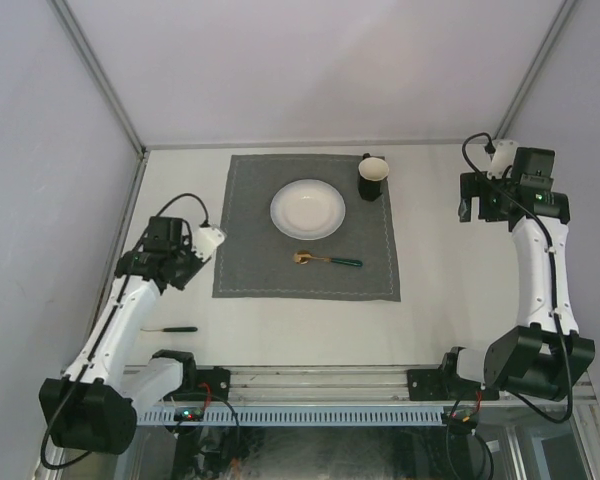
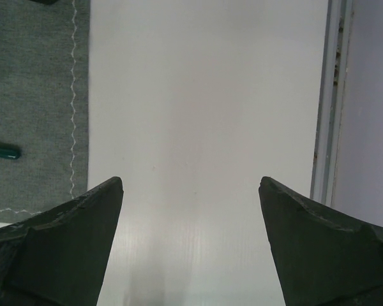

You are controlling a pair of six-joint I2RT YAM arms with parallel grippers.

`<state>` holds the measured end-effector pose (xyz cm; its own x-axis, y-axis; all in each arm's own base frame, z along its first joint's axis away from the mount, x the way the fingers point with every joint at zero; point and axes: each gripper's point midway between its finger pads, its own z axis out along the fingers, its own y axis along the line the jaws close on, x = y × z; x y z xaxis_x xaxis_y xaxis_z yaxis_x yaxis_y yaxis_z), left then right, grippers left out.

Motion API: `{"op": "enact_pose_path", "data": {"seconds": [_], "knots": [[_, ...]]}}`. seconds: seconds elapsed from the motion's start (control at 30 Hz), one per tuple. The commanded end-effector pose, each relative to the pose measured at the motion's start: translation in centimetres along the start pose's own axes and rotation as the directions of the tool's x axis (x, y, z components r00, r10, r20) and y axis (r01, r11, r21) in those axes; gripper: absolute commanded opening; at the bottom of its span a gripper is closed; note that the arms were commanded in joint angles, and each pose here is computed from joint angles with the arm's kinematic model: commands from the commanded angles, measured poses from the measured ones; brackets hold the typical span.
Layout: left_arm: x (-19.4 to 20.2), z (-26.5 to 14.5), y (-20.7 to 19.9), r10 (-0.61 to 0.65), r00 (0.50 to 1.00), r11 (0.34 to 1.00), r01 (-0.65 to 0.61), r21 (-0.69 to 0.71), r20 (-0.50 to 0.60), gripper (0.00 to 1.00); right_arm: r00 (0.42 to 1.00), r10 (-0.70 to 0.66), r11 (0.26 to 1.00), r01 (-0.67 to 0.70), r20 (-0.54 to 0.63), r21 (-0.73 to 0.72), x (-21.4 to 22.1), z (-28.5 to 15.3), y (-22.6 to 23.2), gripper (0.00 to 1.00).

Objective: Set the dinner table for one person
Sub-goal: Place the spoon on the napkin.

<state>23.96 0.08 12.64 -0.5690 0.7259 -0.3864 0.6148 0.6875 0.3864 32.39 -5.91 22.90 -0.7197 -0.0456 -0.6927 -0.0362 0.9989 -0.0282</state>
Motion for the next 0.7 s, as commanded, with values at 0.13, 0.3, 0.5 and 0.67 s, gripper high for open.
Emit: {"op": "enact_pose_path", "data": {"seconds": [0.13,0.3,0.5,0.67], "knots": [[-1.8,-4.3,-0.2,-0.119,0.992,0.969,0.107,0.223,0.039,0.33,1.000,-0.029,0.999,0.029,0.001,0.025,0.4,1.5,-0.9,0.87],[-1.6,-4.9,-4.7,-0.048,0.998,0.874,0.058,0.483,-0.033,0.35,0.999,-0.045,0.999,0.045,-0.023,-0.008,0.6,3.0,-0.6,0.87],[4.1,-3.3,-7.7,0.333,0.940,0.849,-0.267,0.456,-0.070,0.41,0.998,-0.046,0.999,0.045,-0.041,-0.011,0.9,3.6,-0.6,0.87],[5.3,-2.7,-7.3,0.412,0.910,0.822,-0.351,0.449,-0.043,0.41,0.998,-0.039,0.999,0.039,-0.057,0.001,1.3,3.7,-0.8,0.87]]}}
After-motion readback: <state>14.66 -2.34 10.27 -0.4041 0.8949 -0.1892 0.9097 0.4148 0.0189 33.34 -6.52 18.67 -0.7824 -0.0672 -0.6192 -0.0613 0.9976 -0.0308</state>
